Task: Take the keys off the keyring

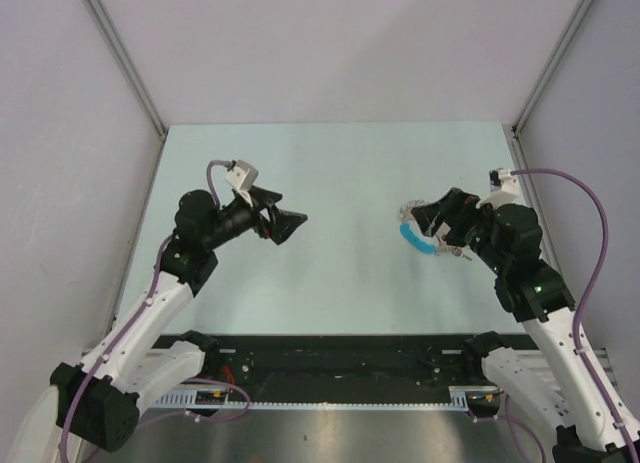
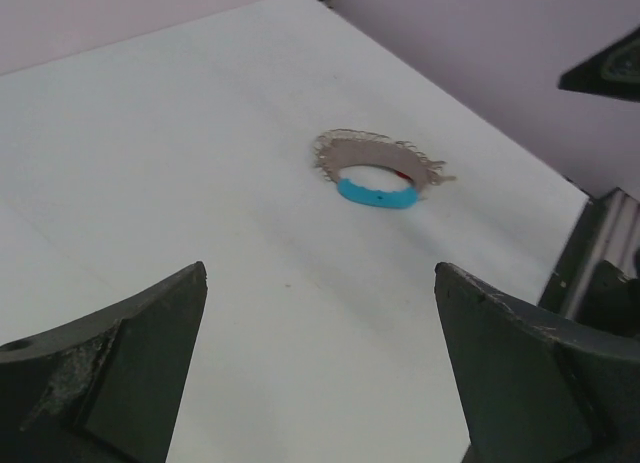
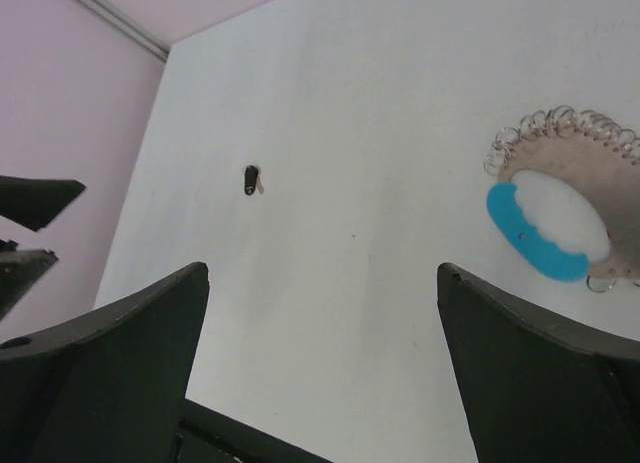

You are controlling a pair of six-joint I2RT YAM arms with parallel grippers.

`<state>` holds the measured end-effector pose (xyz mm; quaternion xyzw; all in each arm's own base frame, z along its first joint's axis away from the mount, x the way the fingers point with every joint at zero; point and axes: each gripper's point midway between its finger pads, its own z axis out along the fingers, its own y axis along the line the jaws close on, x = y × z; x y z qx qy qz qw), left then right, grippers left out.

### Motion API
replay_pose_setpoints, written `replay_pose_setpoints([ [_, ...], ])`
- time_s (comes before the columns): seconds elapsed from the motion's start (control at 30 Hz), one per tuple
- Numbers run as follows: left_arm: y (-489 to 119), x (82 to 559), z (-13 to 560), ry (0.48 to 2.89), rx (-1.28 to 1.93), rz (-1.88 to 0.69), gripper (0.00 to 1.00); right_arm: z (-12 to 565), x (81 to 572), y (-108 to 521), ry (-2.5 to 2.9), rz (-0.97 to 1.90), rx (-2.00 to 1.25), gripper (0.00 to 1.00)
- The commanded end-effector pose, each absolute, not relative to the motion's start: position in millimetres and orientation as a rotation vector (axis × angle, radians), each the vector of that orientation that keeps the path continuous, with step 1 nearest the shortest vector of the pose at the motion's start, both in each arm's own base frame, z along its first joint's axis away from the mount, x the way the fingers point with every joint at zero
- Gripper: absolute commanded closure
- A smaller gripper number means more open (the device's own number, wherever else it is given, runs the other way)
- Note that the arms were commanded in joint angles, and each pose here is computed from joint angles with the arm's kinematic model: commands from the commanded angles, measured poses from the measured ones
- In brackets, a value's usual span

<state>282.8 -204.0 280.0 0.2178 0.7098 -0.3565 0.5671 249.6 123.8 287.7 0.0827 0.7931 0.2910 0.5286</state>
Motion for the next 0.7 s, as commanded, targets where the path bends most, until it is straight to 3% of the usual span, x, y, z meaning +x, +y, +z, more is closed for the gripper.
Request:
replay_pose_setpoints([
  [0.0,-221,245,296,1.507,0.620,-1.013,0.00,321,246,127,1.796,0.741,0.179,0.00],
  [0.67,-213,249,301,1.493,0.595,-0.944,0.00,314,254,119,1.803,0.644,0.168,0.00],
])
